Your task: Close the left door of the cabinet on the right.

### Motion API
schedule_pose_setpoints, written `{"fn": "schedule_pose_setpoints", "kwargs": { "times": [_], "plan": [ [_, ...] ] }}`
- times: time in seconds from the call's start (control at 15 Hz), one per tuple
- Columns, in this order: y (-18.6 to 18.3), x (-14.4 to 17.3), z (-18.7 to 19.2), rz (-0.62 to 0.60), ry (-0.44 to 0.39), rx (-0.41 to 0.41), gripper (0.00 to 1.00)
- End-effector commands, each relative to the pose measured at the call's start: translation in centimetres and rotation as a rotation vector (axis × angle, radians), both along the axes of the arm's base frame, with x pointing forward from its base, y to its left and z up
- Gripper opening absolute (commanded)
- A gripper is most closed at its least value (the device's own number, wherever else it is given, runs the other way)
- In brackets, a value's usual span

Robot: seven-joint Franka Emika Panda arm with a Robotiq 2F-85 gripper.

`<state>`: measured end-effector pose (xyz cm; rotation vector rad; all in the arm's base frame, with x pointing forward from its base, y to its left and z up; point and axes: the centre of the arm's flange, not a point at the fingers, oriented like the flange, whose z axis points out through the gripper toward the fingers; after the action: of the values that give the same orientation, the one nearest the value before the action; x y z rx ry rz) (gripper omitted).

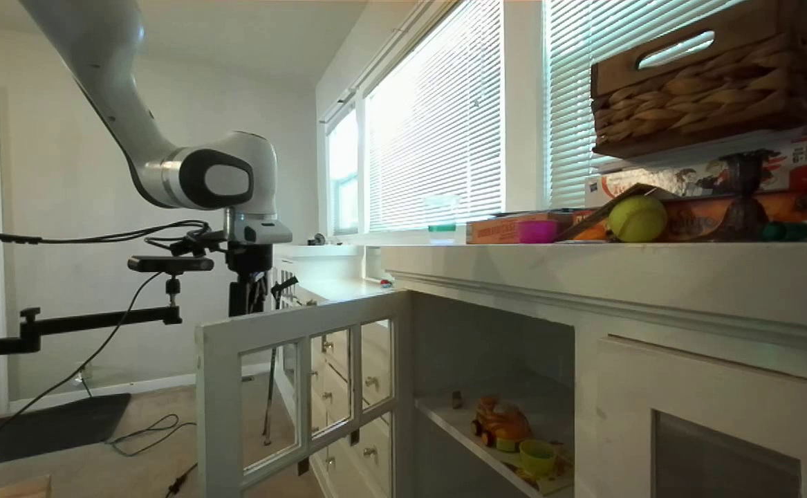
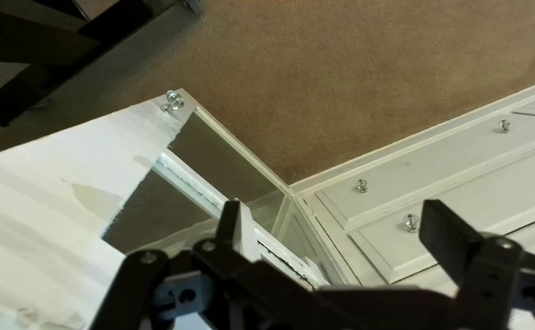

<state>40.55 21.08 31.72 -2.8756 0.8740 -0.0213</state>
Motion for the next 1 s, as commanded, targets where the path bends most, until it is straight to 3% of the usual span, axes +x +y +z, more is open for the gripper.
{"fn": "schedule_pose_setpoints", "kwargs": {
  "times": [0.0, 0.6, 0.93],
  "plan": [
    [-0.8, 0.7, -1.4, -0.001, -0.025, 0.023, 1.0],
    [-4.6, 1.3, -1.0, -0.081, -0.067, -0.006, 1.0],
    [-8.2, 1.9, 0.8, -0.149, -0.116, -0.067, 1.0]
  ]
}}
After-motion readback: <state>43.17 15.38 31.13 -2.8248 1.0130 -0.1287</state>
